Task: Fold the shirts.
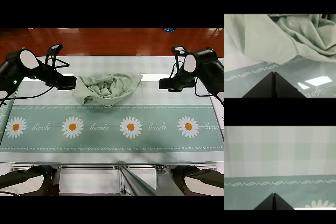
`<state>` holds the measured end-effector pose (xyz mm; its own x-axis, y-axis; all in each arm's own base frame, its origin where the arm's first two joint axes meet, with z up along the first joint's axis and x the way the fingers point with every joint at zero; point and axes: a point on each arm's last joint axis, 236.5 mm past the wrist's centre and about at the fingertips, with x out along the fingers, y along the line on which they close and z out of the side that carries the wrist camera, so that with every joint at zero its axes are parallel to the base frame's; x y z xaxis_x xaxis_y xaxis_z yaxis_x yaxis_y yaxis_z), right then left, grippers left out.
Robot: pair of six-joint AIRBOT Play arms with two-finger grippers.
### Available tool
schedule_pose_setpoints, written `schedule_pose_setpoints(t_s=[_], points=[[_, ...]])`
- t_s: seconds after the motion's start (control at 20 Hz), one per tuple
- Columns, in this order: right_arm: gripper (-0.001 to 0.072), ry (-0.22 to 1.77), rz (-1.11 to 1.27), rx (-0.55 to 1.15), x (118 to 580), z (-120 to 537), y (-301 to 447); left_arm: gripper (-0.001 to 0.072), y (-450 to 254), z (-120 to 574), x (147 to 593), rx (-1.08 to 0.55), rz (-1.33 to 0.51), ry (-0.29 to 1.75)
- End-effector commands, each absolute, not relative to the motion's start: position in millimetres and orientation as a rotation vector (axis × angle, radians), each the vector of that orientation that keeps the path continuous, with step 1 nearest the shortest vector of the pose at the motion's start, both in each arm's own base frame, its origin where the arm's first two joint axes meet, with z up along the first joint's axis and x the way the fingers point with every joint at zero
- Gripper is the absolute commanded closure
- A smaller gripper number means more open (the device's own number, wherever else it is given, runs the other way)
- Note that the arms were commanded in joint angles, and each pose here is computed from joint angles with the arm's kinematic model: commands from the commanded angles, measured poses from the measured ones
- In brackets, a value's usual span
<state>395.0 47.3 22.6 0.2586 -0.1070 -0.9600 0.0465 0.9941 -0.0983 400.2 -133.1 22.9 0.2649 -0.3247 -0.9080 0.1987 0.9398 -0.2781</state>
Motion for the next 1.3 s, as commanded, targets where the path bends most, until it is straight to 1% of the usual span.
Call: schedule_pose_setpoints(t_s=[0.0, 0.6, 0.7, 0.8, 0.85, 0.9, 0.95, 1.0, 1.05, 1.1, 1.25], points=[[0.0687, 1.306, -0.104, -0.054, 394.9, 22.5, 47.6, 0.0686, -132.7, 22.6, 400.2, -0.116, -0.354, 1.255], [0.0687, 1.306, -0.104, -0.054, 394.9, 22.5, 47.6, 0.0686, -133.1, 22.9, 401.1, -0.117, -0.354, 1.251], [0.0688, 1.299, -0.102, -0.053, 396.5, 22.9, 48.0, 0.0686, -133.1, 27.3, 414.1, -0.123, -0.344, 1.194], [0.0687, 1.231, -0.083, -0.042, 412.0, 27.3, 52.5, 0.0686, -133.3, 32.5, 426.9, -0.13, -0.334, 1.137], [0.0668, 1.227, -0.082, -0.043, 413.1, 27.5, 52.6, 0.0678, -133.1, 36.6, 436.6, -0.135, -0.327, 1.093], [0.0483, 1.223, -0.083, -0.045, 414.3, 27.7, 51.9, 0.0626, -132.5, 44.7, 452.3, -0.146, -0.313, 1.02], [0.0299, 1.224, -0.08, -0.053, 414.0, 27.6, 51.7, 0.0544, -130.9, 53.8, 467.2, -0.175, -0.289, 0.952], [0.0301, 1.235, -0.081, -0.064, 411.6, 26.9, 50.0, 0.023, -130.6, 63.6, 481.4, -0.19, -0.275, 0.88], [0.0302, 1.25, -0.084, -0.077, 408.1, 26.0, 47.8, 0.0199, -131.3, 70.2, 492.1, -0.195, -0.27, 0.828], [0.0302, 1.268, -0.085, -0.089, 404.1, 24.9, 46.6, 0.02, -134.7, 70.0, 497.4, -0.176, -0.283, 0.82], [0.0303, 1.277, -0.077, -0.103, 401.2, 24.0, 50.1, 0.0201, -155.0, 31.8, 488.3, -0.04, -0.423, 0.977]])
